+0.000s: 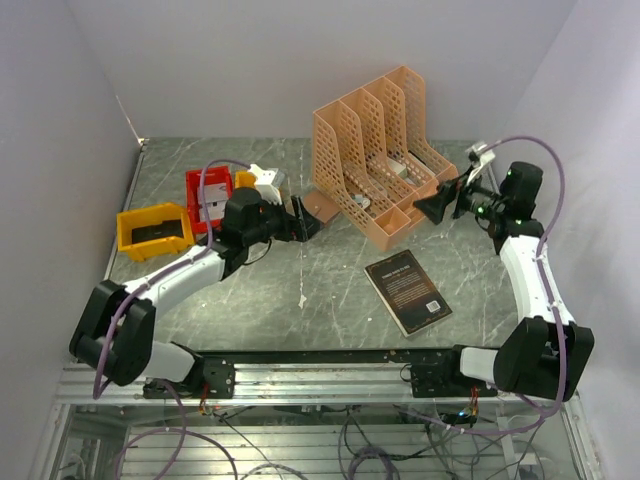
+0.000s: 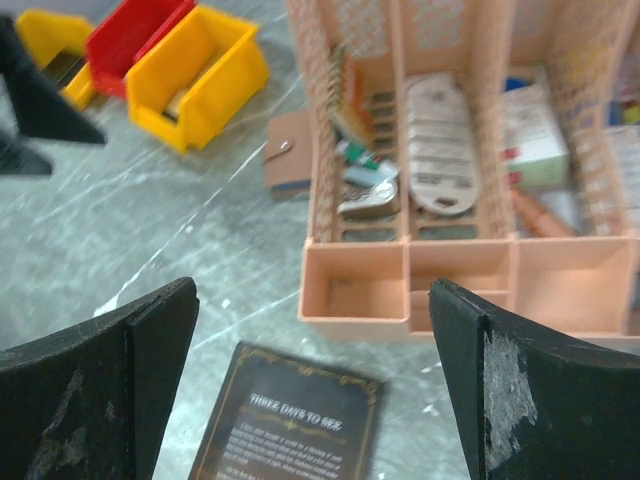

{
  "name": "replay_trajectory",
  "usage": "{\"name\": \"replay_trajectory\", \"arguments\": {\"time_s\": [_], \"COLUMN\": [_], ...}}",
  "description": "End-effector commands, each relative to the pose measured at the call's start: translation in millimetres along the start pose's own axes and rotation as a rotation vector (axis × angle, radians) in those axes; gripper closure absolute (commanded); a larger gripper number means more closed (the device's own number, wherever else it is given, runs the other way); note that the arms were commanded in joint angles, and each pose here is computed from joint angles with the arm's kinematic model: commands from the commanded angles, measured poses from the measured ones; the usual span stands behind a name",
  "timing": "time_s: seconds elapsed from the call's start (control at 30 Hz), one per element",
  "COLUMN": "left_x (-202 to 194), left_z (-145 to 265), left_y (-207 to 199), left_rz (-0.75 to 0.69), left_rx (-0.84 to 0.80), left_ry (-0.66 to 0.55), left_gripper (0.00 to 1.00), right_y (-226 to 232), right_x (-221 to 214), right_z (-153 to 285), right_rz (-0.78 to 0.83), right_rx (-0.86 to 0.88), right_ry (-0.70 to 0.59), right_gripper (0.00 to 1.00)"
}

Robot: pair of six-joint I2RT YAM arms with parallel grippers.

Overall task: Put the credit cards into the card holder
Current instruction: Move the card holder to the center of the board.

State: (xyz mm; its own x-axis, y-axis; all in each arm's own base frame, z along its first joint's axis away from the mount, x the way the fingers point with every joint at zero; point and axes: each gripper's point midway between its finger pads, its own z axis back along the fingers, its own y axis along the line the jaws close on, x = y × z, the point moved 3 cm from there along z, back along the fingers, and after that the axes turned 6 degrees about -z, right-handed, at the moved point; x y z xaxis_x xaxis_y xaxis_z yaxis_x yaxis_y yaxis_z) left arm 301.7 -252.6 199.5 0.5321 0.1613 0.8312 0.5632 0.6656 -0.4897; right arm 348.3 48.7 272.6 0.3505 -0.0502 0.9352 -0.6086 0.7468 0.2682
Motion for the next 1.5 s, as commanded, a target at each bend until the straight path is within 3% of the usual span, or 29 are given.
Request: {"name": "replay_trajectory", "arguments": {"time_s": [0.0, 0.17, 0.47, 0.57, 0.67, 1.0, 1.17, 1.47], "left_x": [19, 15, 7, 3, 1, 6, 23, 18], "left_z": [-13, -30, -62, -74, -86, -122, -132, -169], "left_y": [6, 20, 58, 67, 81, 127, 146, 158], "left_rz": [-0.109, -0.119, -0.151, -0.154, -0.150, -0.226, -0.267, -0.302], "left_rx": [0.054, 0.104, 0.269, 0.291, 0.312, 0.488, 0.583, 0.454], "left_ry": [-0.026, -0.008, 0.103, 0.148, 0.184, 0.183, 0.138, 0.200], "left_gripper": [0.07, 0.07, 0.10, 0.20, 0.42, 0.66, 0.62, 0.60], "right_y": [21, 16, 6, 6, 5, 2, 2, 1], "right_x": [-33, -48, -55, -56, -57, -61, -64, -67], "right_z": [-4, -9, -7, -6, -4, -7, -8, -10], "right_rz": [0.037, -0.023, 0.049, 0.065, 0.076, 0.073, 0.080, 0.085], "right_rx": [0.192, 0.202, 0.147, 0.144, 0.134, 0.132, 0.127, 0.123], "right_ry": [0.011, 0.035, 0.090, 0.107, 0.113, 0.145, 0.161, 0.175], "right_gripper": [0.00, 0.00, 0.00, 0.00, 0.00, 0.00, 0.00, 0.00]}}
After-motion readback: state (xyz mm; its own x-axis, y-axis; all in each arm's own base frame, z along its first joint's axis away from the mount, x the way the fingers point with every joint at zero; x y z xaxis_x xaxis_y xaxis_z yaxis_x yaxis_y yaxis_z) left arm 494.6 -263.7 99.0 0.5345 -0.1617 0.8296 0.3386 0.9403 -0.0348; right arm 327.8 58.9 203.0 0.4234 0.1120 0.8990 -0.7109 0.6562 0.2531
